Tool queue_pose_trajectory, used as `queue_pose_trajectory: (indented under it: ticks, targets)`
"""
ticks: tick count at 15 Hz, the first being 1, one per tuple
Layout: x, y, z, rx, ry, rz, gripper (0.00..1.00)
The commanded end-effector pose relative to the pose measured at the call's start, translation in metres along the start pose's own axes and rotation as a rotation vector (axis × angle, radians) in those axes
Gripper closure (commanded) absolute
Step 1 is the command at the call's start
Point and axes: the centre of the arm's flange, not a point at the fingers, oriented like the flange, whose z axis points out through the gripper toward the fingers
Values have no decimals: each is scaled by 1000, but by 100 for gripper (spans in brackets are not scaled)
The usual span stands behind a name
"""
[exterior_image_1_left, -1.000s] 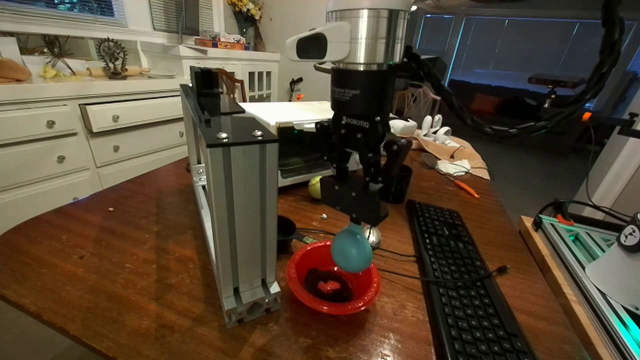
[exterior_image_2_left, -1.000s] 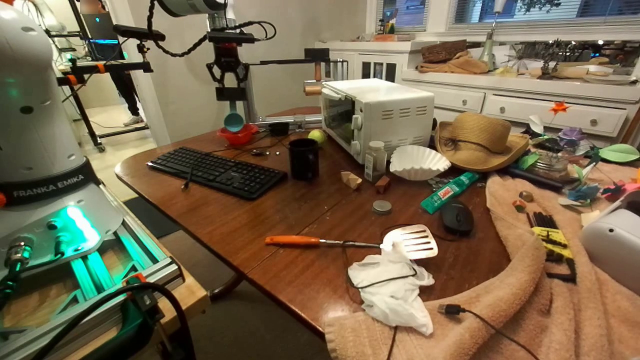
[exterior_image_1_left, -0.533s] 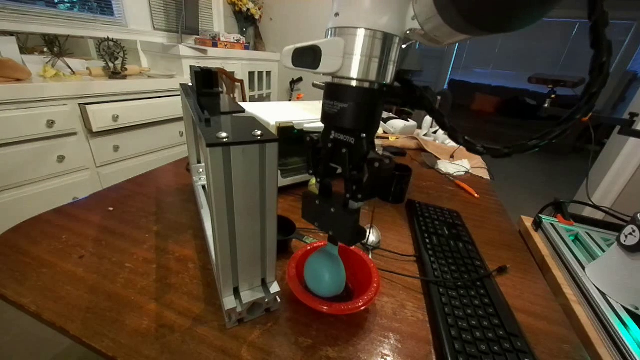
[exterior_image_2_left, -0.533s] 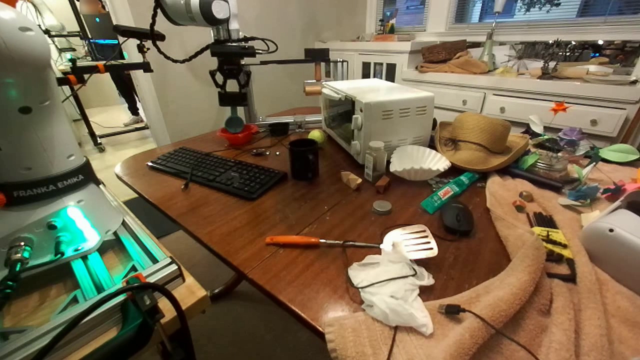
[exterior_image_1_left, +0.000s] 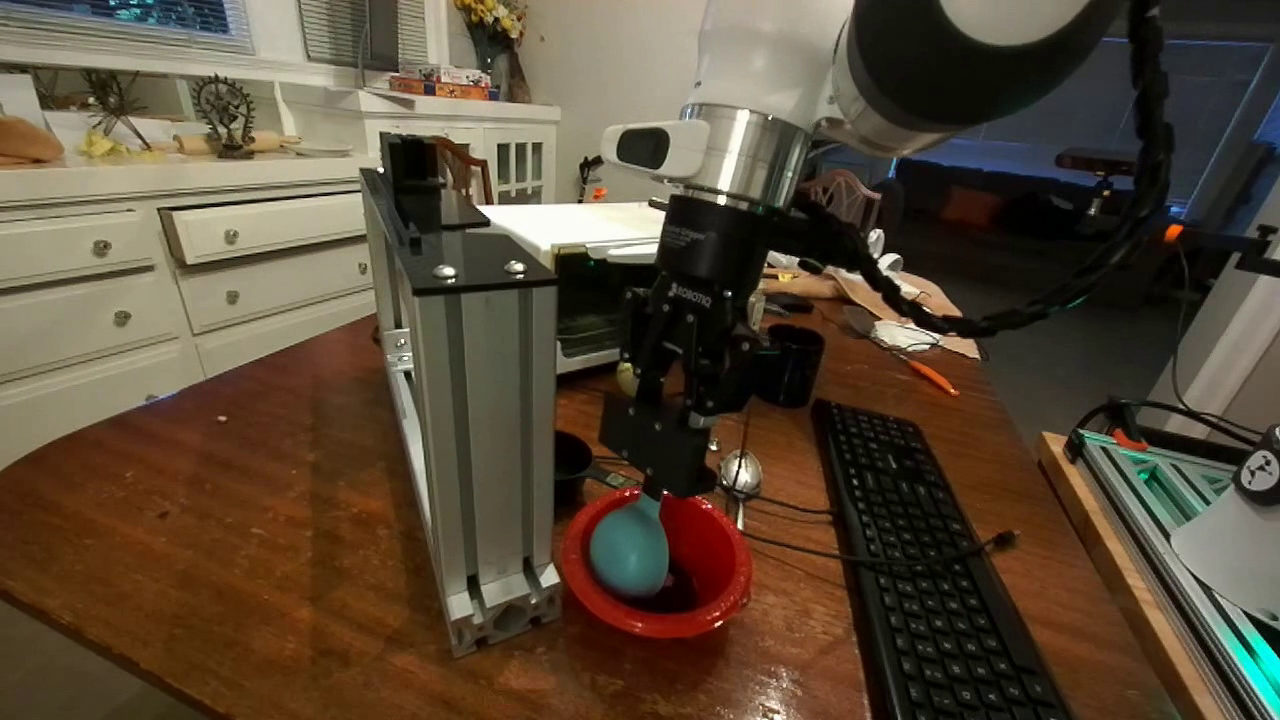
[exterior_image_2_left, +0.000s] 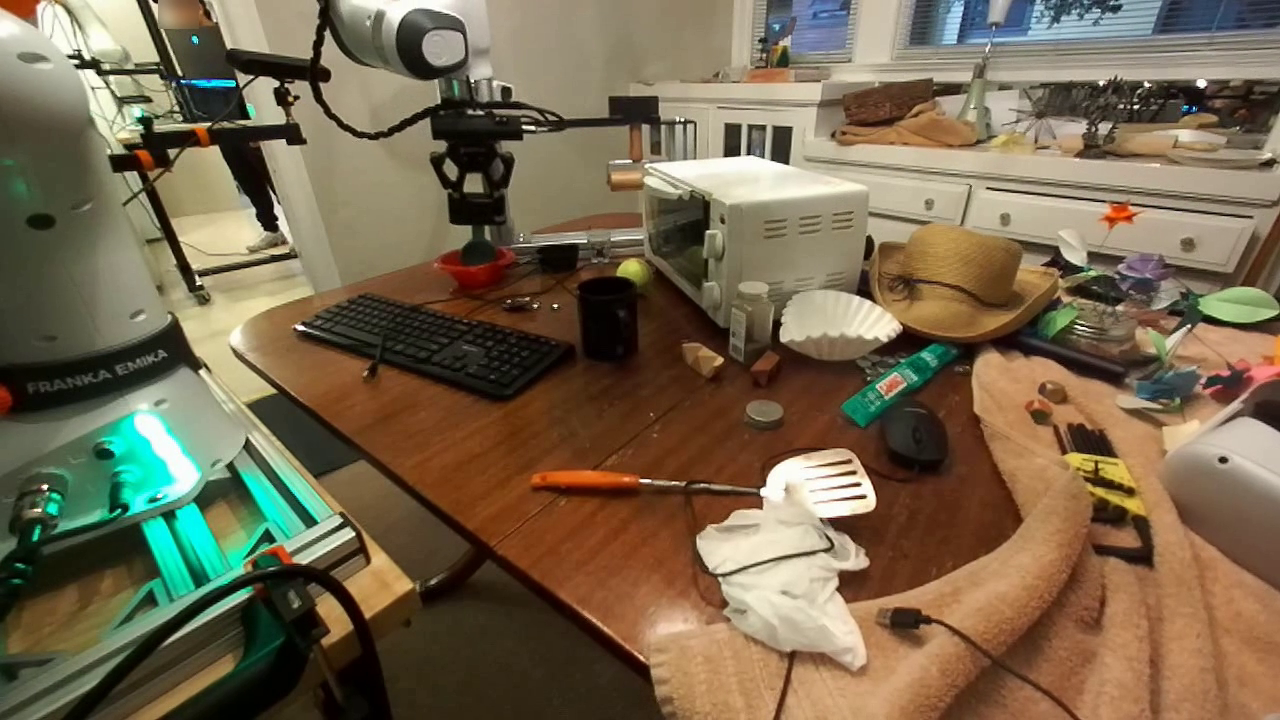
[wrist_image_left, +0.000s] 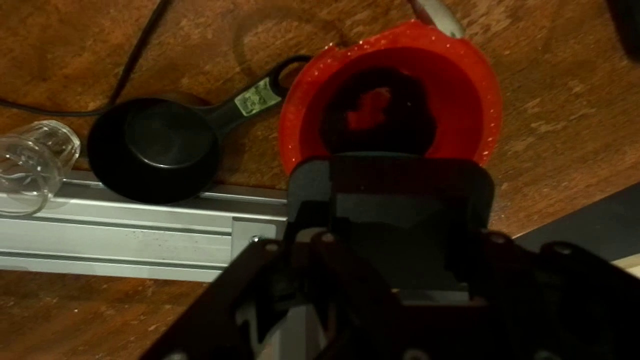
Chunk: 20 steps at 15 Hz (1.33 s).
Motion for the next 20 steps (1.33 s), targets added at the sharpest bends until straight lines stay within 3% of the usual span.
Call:
queue_pose_trajectory:
  ticks: [1,6,12,20]
  targets:
    - [-18,-7,-2,13,66,-10,77]
    - [-34,-8,4,72,101,-4,77]
    - [-60,-2,7,105,52,-27,77]
    - [-66,5,-10,115,-37,-62,77]
